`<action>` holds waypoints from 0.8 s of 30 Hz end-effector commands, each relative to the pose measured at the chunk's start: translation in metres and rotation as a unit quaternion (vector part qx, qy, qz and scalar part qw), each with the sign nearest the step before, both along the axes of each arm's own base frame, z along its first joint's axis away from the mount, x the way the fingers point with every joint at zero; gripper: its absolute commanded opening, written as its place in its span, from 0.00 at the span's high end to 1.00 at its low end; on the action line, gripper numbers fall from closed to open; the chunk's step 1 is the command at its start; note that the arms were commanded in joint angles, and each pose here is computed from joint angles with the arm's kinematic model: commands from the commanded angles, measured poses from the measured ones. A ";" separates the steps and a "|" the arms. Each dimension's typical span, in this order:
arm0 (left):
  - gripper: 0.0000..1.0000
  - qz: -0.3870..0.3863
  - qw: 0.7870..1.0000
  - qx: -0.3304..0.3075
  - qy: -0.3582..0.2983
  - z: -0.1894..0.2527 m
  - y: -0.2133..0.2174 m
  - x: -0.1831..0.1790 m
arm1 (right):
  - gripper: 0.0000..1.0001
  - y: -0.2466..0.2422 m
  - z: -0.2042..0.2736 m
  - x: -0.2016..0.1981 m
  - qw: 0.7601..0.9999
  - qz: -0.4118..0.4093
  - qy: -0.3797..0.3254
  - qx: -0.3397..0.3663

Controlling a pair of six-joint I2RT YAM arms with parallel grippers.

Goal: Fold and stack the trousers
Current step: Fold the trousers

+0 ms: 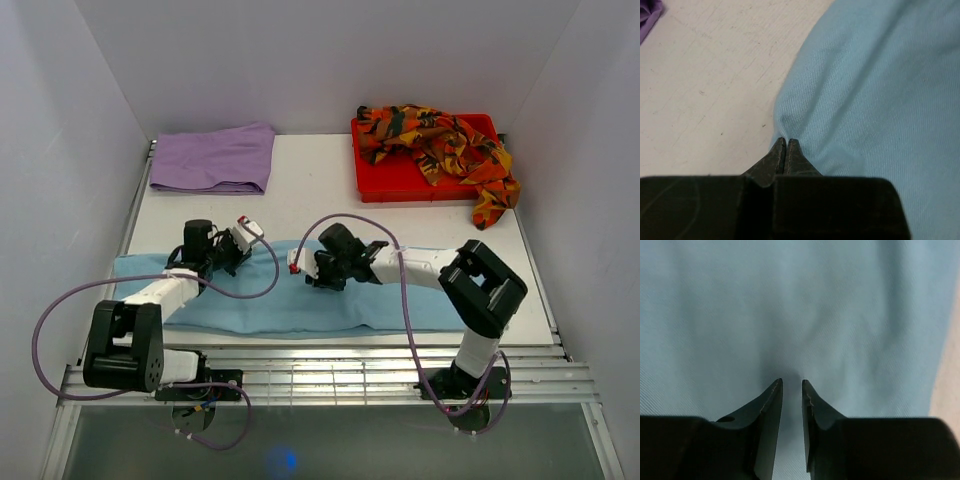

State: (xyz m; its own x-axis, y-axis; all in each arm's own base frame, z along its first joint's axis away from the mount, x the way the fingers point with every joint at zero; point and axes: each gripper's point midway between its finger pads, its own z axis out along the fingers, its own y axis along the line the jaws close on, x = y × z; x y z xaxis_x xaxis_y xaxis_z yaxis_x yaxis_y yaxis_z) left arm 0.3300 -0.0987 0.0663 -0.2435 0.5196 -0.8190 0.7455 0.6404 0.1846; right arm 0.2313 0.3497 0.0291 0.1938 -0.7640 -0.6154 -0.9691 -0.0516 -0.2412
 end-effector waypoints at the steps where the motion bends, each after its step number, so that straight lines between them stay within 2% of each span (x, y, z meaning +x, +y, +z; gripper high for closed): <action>1: 0.99 -0.052 0.990 0.068 -0.114 0.018 0.002 0.005 | 0.71 -0.011 0.036 0.017 0.990 -0.074 0.117 0.043; 2: 1.00 -0.069 0.986 0.083 -0.128 0.014 0.002 -0.003 | 0.58 -0.008 0.051 0.030 0.987 -0.087 0.119 0.064; 5: 0.99 -0.101 0.976 0.101 -0.166 0.013 -0.006 -0.015 | 0.41 0.008 0.089 0.070 0.978 -0.108 0.142 0.107; 8: 0.99 -0.149 0.960 0.130 -0.200 0.003 -0.014 -0.030 | 0.37 0.033 0.103 0.090 0.974 -0.092 0.173 0.113; 9: 0.99 -0.165 0.945 0.148 -0.241 0.011 -0.016 -0.029 | 0.36 0.042 0.104 0.090 0.971 -0.079 0.192 0.117; 10: 0.99 -0.177 0.938 0.155 -0.254 0.010 -0.020 -0.033 | 0.33 0.048 0.090 0.092 0.968 -0.076 0.215 0.106; 11: 0.99 -0.190 0.931 0.160 -0.267 0.009 -0.022 -0.036 | 0.32 0.058 0.105 0.097 0.966 -0.071 0.216 0.121; 13: 1.00 -0.212 0.915 0.180 -0.292 0.005 -0.025 -0.044 | 0.26 0.073 0.098 0.090 0.964 -0.047 0.232 0.125; 15: 1.00 -0.227 0.902 0.198 -0.309 -0.002 -0.025 -0.052 | 0.24 0.086 0.098 0.081 0.963 -0.024 0.237 0.126; 19: 1.00 -0.270 0.856 0.245 -0.366 -0.009 -0.025 -0.066 | 0.21 0.094 0.072 0.066 0.952 -0.021 0.284 0.113; 24: 0.99 -0.292 0.830 0.269 -0.392 -0.018 -0.024 -0.078 | 0.18 0.099 0.060 0.054 0.941 -0.018 0.318 0.110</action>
